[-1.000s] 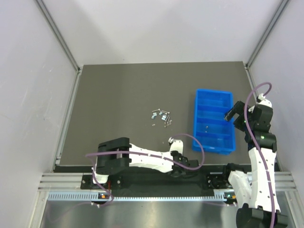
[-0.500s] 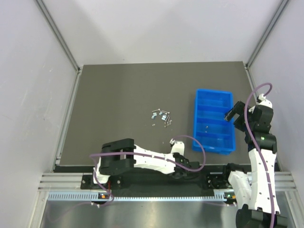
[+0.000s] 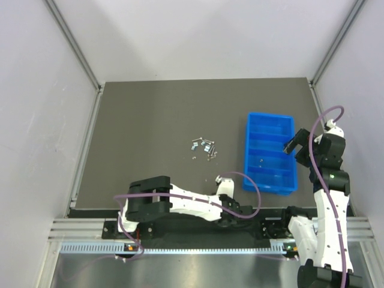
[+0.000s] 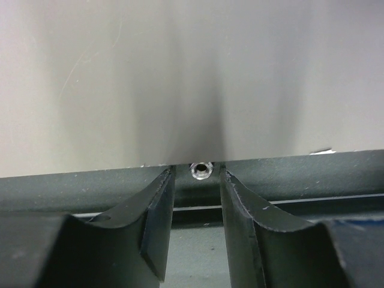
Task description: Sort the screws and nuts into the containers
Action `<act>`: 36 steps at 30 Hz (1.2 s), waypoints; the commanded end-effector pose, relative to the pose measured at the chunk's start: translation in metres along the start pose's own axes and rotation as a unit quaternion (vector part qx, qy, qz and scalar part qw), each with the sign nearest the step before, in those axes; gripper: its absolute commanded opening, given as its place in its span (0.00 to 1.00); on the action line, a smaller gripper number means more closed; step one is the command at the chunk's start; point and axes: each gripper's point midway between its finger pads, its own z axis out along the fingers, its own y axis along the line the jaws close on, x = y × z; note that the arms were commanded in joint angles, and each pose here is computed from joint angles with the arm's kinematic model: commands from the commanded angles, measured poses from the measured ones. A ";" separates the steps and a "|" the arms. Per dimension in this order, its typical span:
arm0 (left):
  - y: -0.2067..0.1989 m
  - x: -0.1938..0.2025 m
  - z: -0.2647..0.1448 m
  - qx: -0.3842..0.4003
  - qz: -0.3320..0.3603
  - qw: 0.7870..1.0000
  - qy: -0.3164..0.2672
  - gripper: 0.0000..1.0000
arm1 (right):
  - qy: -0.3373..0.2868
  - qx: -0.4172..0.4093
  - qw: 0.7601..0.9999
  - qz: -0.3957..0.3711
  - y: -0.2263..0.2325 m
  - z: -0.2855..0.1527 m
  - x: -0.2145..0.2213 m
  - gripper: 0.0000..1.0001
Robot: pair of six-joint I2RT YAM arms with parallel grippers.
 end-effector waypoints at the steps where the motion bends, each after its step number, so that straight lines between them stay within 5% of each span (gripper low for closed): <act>1: -0.011 -0.013 -0.007 0.025 -0.030 0.999 -0.026 0.42 | -0.017 -0.014 1.000 -0.005 0.008 -0.004 -0.010 1.00; 15: 0.012 -0.011 0.008 -0.012 -0.080 0.996 -0.023 0.35 | -0.013 -0.013 1.000 -0.005 0.006 -0.001 -0.005 1.00; 36: 0.013 -0.003 0.015 -0.026 -0.046 0.999 -0.012 0.16 | -0.016 -0.011 1.000 -0.006 0.005 -0.003 -0.005 1.00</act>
